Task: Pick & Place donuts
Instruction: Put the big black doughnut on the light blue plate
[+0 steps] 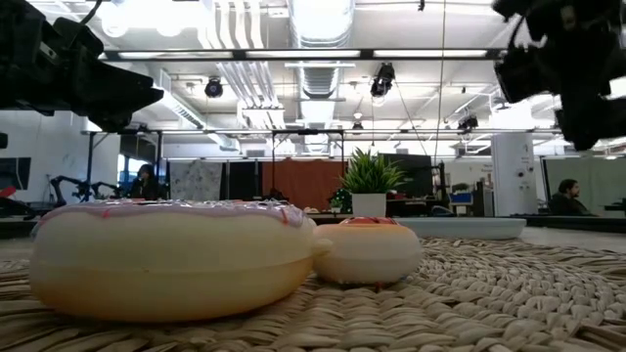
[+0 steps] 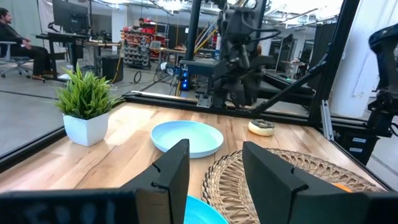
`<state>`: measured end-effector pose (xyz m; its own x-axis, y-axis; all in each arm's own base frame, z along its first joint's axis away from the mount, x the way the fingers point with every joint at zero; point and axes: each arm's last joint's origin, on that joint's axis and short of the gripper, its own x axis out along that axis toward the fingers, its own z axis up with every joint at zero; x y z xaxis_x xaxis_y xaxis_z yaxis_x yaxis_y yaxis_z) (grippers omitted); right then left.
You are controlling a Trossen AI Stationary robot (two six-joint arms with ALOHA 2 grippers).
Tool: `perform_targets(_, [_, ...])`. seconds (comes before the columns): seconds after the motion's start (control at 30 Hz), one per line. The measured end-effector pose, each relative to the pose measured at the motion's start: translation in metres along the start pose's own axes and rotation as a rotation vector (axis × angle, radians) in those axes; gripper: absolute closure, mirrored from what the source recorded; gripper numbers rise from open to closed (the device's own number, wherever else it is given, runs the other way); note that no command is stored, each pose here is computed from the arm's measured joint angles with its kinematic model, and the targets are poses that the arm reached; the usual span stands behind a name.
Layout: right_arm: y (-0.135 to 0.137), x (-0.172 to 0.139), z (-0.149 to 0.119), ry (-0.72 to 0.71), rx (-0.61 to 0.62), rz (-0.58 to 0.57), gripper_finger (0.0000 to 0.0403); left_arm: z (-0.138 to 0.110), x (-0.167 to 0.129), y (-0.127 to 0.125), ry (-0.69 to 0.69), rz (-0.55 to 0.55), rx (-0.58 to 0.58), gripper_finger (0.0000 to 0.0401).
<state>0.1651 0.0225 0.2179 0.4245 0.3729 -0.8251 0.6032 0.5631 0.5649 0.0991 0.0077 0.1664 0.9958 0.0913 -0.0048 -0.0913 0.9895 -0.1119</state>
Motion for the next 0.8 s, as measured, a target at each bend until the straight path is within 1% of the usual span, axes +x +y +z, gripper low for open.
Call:
perform_targets(0.13, [0.023, 0.0, -0.002, 0.111, -0.207, -0.11, 0.022, 0.0, 0.0, 0.0, 0.0, 0.0, 0.0, 0.0277])
perform_targets(0.2, [0.029, 0.006, -0.008, 0.185, -0.29, -0.185, 0.022, 0.0, 0.0, 0.0, 0.0, 0.0, 0.0, 0.0277])
perform_targets(0.3, [0.033, 0.021, -0.02, 0.302, -0.419, -0.268, 0.022, 0.0, 0.0, 0.0, 0.0, 0.0, 0.0, 0.0277])
perform_targets(0.4, [0.035, 0.037, -0.026, 0.38, -0.481, -0.335, 0.022, 0.0, 0.0, 0.0, 0.0, 0.0, 0.0, 0.0277])
perform_targets(0.5, [0.035, 0.048, -0.029, 0.373, -0.552, -0.409, 0.022, 0.0, 0.0, 0.0, 0.0, 0.0, 0.0, 0.0277])
perform_targets(0.7, [0.038, 0.055, -0.045, 0.411, -0.806, -0.426, 0.0219, 0.0, 0.0, 0.0, 0.0, 0.0, 0.0, 0.0277])
perform_targets(0.8, [0.037, 0.057, -0.049, 0.421, -0.846, -0.429, 0.0209, 0.0, 0.0, 0.0, 0.0, 0.0, 0.0, 0.0277])
